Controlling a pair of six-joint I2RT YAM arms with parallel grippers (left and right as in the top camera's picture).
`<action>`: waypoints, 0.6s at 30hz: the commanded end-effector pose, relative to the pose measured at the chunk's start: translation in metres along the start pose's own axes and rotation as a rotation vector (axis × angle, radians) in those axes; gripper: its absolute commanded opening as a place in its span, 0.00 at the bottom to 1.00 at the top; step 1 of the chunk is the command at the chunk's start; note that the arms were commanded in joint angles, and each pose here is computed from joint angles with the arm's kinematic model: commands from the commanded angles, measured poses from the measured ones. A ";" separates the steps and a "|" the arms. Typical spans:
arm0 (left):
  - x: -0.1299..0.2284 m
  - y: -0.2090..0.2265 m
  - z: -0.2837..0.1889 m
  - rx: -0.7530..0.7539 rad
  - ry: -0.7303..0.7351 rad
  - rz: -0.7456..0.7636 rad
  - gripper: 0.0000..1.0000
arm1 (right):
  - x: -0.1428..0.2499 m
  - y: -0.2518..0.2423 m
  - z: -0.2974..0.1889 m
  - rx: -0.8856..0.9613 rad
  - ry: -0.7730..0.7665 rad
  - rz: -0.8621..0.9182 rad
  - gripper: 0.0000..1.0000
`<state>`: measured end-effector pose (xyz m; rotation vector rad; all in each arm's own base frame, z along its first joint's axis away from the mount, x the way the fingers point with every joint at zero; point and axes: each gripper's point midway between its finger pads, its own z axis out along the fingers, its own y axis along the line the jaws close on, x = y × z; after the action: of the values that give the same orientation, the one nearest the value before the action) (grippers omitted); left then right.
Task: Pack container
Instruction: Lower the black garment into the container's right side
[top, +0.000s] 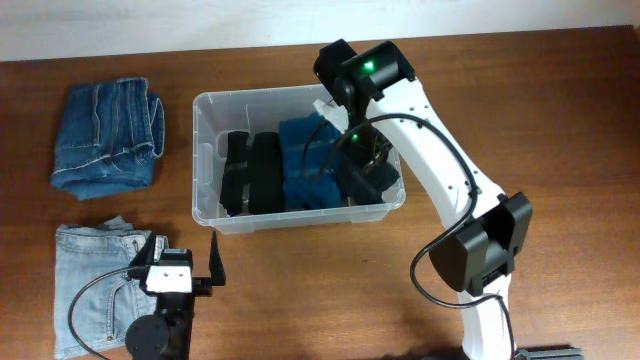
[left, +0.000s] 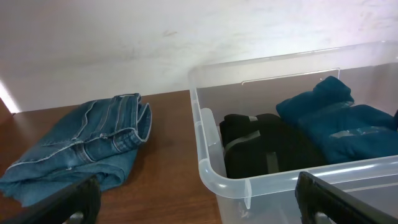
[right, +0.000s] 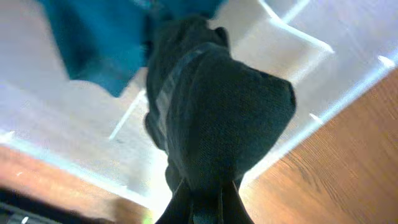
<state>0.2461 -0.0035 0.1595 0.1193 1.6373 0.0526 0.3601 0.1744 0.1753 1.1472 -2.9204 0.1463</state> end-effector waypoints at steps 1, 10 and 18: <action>0.001 -0.002 0.000 0.009 -0.001 0.009 0.99 | -0.005 0.012 -0.011 -0.068 -0.057 -0.119 0.04; 0.001 -0.002 0.000 0.009 -0.001 0.009 0.99 | -0.016 -0.003 -0.010 0.017 -0.085 -0.194 0.05; 0.001 -0.002 0.000 0.009 -0.001 0.009 1.00 | -0.027 -0.023 -0.012 0.126 -0.115 -0.146 0.39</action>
<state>0.2461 -0.0035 0.1597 0.1193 1.6369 0.0526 0.3874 0.1822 0.1778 1.4331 -2.9079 0.2021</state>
